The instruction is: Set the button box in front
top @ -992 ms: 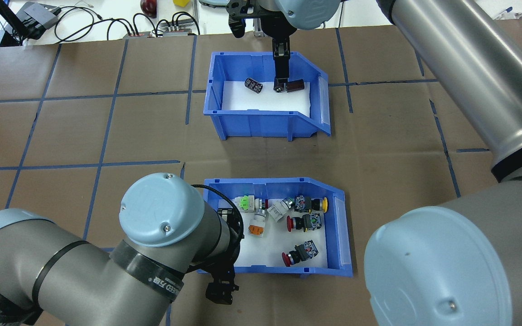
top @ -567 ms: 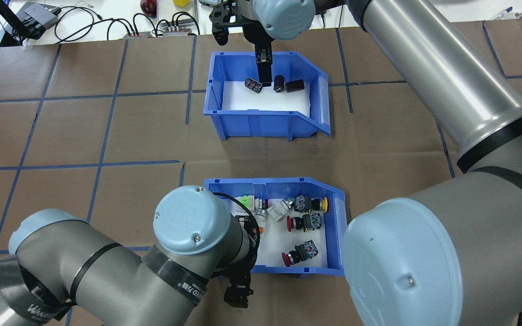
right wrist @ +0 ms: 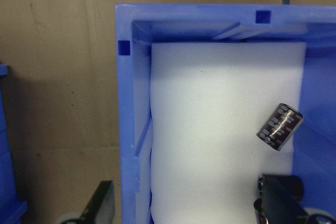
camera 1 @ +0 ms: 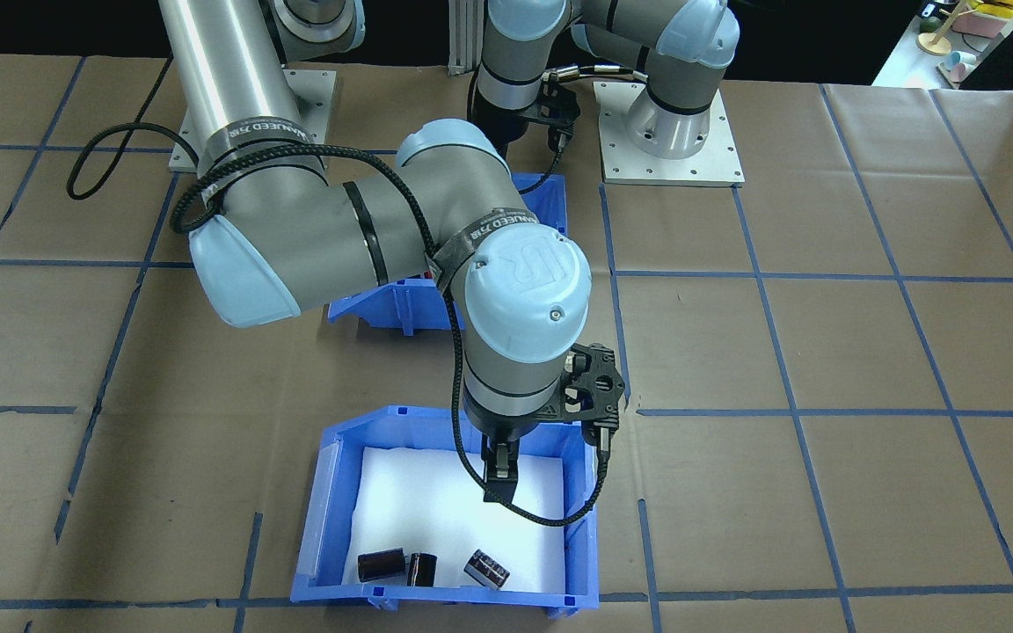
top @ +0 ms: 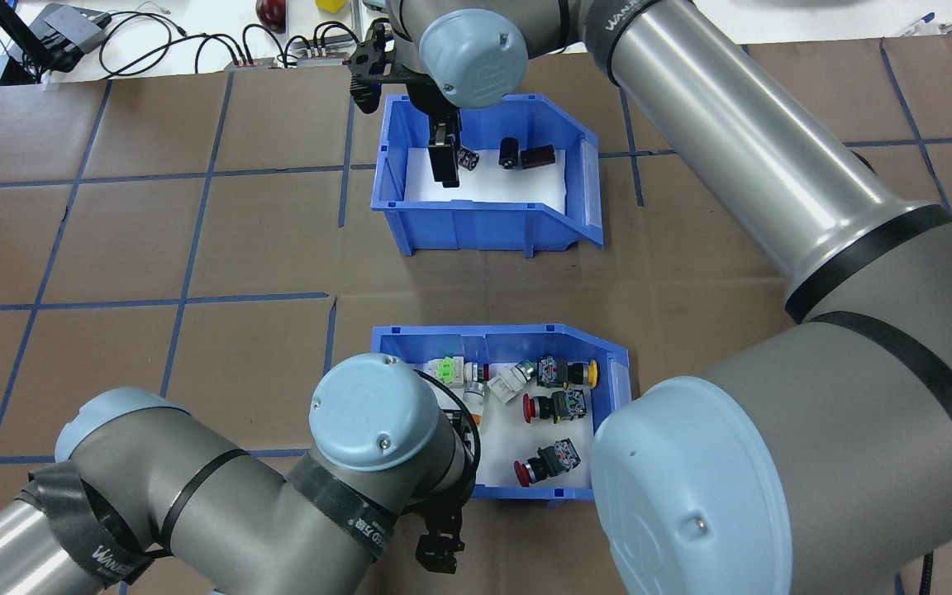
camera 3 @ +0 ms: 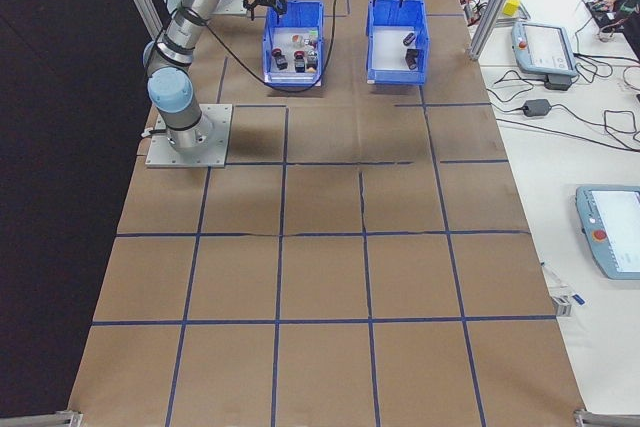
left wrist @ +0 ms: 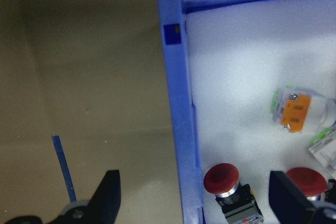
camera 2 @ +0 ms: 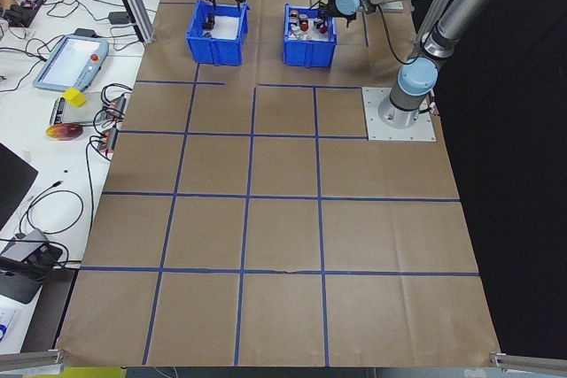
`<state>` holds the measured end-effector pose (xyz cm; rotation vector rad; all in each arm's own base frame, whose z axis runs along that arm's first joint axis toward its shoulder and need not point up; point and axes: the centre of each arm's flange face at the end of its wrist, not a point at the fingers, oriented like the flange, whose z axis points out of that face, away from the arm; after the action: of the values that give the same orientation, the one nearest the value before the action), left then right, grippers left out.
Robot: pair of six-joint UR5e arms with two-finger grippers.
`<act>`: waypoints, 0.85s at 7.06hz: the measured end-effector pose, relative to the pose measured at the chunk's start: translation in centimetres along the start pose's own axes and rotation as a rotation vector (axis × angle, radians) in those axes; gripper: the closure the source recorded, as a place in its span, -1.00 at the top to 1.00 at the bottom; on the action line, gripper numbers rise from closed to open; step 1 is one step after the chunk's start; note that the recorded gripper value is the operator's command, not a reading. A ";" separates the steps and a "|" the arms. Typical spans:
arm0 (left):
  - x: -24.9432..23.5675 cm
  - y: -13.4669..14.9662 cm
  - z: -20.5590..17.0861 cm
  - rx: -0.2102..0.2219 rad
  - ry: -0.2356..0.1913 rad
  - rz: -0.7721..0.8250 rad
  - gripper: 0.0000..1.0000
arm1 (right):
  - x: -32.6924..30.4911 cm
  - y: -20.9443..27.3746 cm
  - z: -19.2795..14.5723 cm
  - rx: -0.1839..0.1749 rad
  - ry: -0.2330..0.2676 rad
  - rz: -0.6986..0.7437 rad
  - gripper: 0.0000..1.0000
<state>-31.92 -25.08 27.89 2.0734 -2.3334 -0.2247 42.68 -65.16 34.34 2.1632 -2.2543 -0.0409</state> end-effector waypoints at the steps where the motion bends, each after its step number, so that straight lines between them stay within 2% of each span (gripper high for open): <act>1: 0.3 0.1 0.4 -0.001 0.009 0.000 0.94 | -0.5 -0.9 0.9 -0.007 -0.014 -0.001 1.00; 2: 0.7 0.2 0.7 -0.006 0.023 -0.016 0.81 | -1.1 -1.2 1.8 -0.016 -0.031 -0.003 1.00; 4: 1.4 0.5 1.8 -0.007 0.021 -0.054 0.82 | -2.4 -0.8 3.8 -0.032 -0.060 -0.002 1.00; 5: 1.6 0.6 2.4 -0.005 0.015 -0.058 0.57 | -2.9 -0.6 4.8 -0.041 -0.070 -0.003 1.00; 6: 1.6 0.7 2.8 -0.003 0.008 -0.057 0.47 | -3.3 -0.4 6.0 -0.053 -0.085 -0.005 1.00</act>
<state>-33.11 -26.32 25.10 2.1372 -2.2699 -0.2198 43.02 -61.83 28.32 2.1806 -2.2642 -0.1941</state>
